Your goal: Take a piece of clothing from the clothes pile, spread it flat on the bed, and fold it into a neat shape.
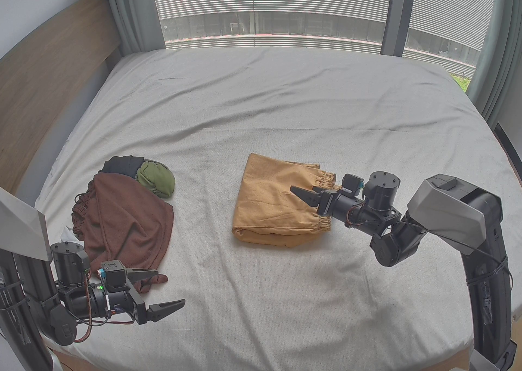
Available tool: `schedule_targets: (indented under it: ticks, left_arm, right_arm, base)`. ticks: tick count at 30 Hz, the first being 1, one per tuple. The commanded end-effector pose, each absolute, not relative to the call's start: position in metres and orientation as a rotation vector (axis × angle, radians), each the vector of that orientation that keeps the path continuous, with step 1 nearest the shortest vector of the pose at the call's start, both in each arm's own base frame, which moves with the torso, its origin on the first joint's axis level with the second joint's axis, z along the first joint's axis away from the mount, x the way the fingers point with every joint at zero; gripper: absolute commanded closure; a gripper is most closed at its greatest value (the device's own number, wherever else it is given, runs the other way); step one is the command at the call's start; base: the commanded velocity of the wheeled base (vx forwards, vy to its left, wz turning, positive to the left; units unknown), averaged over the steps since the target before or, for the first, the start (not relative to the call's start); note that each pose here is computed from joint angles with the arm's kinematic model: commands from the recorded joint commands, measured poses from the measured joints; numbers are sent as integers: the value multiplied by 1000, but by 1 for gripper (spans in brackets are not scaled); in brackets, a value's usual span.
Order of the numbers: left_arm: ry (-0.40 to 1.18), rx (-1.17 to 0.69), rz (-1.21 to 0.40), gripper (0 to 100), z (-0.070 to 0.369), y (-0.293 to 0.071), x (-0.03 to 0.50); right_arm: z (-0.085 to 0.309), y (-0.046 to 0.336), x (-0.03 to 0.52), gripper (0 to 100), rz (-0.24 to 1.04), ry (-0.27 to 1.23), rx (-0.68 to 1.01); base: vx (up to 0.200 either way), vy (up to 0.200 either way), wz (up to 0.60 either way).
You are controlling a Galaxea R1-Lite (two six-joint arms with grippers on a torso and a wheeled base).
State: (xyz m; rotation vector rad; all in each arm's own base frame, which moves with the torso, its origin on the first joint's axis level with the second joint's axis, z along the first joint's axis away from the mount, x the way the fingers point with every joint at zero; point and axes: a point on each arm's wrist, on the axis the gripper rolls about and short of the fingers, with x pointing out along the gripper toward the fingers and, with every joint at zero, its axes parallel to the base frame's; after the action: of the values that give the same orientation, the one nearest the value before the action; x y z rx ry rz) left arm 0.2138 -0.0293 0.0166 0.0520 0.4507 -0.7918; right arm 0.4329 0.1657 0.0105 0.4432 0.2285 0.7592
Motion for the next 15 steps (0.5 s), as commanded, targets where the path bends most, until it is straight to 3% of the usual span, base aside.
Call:
schedule_targets:
  ticks: [1,11,15]
  left_arm:
    - [469,46,-793,0,15,-29,210]
    - [470,46,-793,0,15,-29,210]
    - [467,47,-793,0,16,-29,210]
  right_arm:
    - [-22,166,430,0,745,297,445]
    - [-53,164,428,0,720,329,429]
    - [-48,165,428,0,722,312,430]
  base:
    - [0,0,0]
    - [0,0,0]
    - [0,0,0]
